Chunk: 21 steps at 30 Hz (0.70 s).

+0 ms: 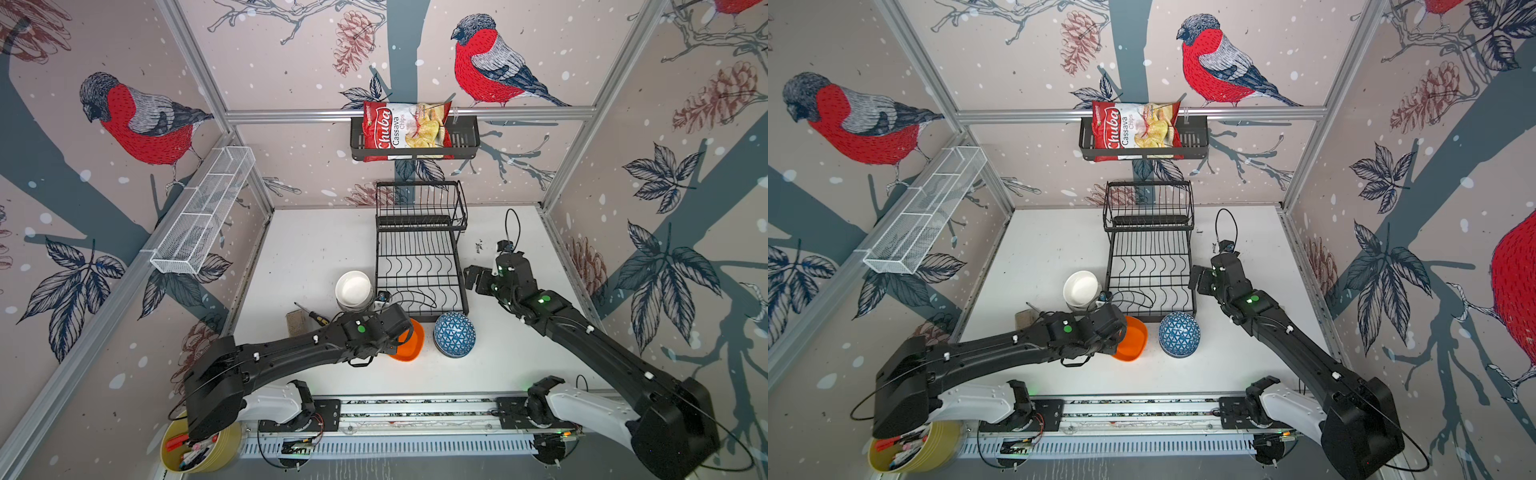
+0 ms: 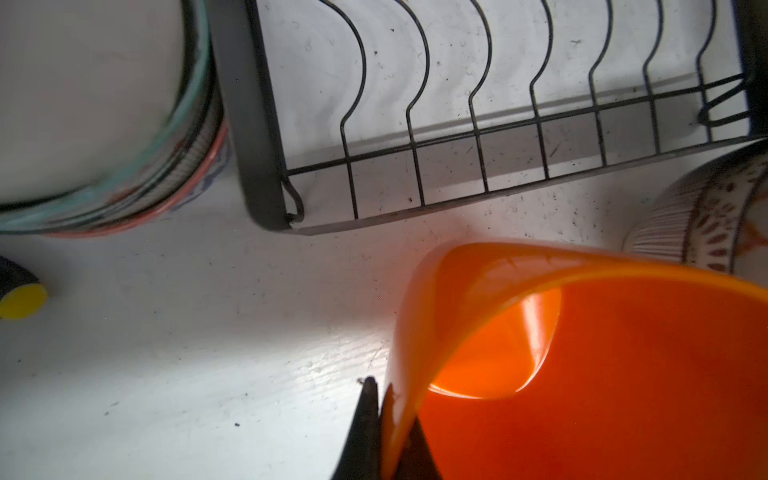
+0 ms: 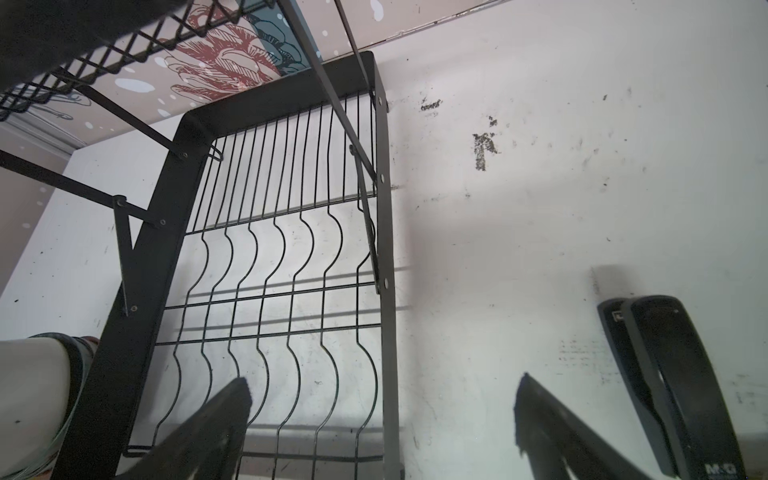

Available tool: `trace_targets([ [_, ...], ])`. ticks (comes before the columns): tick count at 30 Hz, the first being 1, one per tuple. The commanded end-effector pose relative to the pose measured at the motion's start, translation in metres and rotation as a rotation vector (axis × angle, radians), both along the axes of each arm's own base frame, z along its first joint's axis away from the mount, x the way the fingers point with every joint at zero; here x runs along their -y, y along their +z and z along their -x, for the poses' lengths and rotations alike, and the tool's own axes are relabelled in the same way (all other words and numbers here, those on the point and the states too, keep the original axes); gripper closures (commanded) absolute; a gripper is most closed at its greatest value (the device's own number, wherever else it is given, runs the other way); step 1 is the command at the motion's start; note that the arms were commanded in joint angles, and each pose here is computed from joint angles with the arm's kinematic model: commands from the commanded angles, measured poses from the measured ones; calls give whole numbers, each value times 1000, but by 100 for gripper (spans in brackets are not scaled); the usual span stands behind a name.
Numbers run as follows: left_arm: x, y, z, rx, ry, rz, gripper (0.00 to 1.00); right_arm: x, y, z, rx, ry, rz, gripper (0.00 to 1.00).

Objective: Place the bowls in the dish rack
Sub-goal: 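Grasp the orange bowl rim with the left gripper and lift it, then carry the orange bowl toward the right gripper and grasp it with the right gripper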

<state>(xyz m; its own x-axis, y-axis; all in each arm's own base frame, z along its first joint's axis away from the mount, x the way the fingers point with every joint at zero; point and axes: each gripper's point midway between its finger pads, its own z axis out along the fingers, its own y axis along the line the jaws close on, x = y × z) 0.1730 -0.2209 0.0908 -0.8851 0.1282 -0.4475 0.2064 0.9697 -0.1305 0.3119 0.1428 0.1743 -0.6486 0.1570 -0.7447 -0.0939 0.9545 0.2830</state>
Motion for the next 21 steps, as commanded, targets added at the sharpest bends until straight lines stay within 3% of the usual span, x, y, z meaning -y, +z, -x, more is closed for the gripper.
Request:
trace_targets([
  [1,7,16,-4,56,-23,74,100,-14,13,-3,36,65,-42,1],
  [10,34,69,-22,243,-66,349,100,-51,38,14,81,289,-163,1],
  [21,57,104,-61,299,-127,571,100,-75,58,42,137,489,-264,1],
])
